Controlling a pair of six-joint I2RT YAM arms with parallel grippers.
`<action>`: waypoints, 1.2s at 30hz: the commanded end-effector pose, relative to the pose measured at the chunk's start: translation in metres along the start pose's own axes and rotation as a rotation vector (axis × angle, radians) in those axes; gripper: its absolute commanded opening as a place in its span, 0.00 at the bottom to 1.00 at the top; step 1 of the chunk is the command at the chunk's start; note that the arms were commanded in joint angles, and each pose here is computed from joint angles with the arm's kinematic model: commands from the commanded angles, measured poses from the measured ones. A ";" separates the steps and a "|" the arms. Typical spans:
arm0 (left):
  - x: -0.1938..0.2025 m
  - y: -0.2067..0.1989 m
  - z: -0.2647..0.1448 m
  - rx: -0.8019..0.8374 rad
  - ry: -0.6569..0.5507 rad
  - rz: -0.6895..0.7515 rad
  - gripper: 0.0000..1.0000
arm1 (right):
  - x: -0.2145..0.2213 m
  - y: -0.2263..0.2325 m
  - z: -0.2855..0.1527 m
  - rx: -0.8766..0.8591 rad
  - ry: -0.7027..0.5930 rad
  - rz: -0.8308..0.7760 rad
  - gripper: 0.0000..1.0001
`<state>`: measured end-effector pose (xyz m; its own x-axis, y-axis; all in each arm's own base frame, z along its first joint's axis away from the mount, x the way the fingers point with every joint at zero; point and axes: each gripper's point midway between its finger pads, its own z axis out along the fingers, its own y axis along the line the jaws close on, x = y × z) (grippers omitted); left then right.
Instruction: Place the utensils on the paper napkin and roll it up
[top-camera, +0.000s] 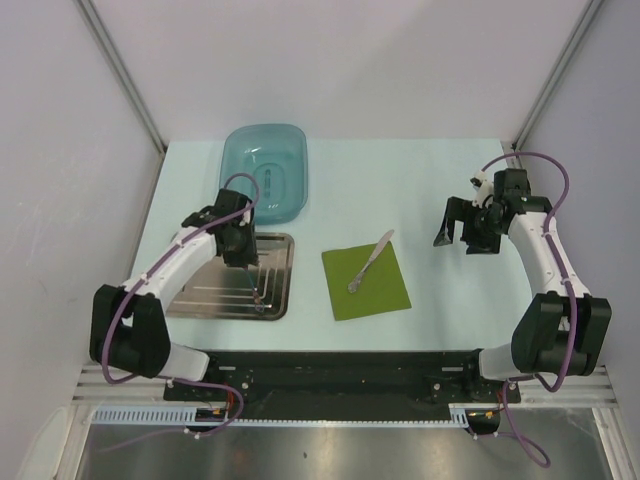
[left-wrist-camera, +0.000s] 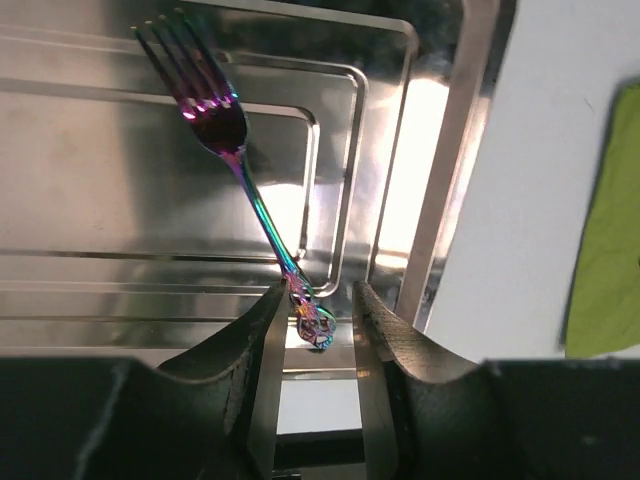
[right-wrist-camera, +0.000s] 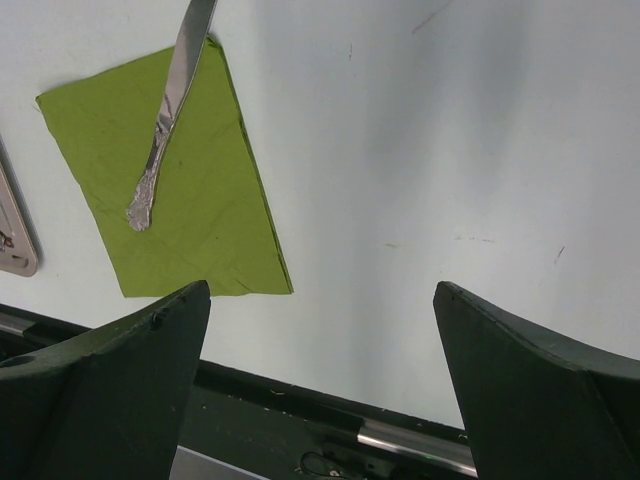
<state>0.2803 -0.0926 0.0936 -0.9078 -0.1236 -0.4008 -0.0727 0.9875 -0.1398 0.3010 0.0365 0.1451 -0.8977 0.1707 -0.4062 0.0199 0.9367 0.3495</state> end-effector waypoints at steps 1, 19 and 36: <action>-0.006 0.019 0.020 -0.056 0.019 -0.106 0.35 | -0.007 0.003 -0.008 0.008 -0.029 -0.015 1.00; 0.022 0.037 0.078 -0.120 0.223 -0.164 0.26 | -0.004 -0.007 0.000 0.035 0.009 0.000 1.00; -0.015 0.079 0.011 -0.110 0.012 -0.220 0.00 | -0.008 0.006 -0.013 -0.009 -0.035 -0.016 1.00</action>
<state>0.2845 -0.0286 0.0410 -0.9033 -0.3546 -0.2415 -0.3408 0.9350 -0.0982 0.2983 0.0330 0.1357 -0.9136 0.1735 -0.3677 0.0444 0.9416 0.3339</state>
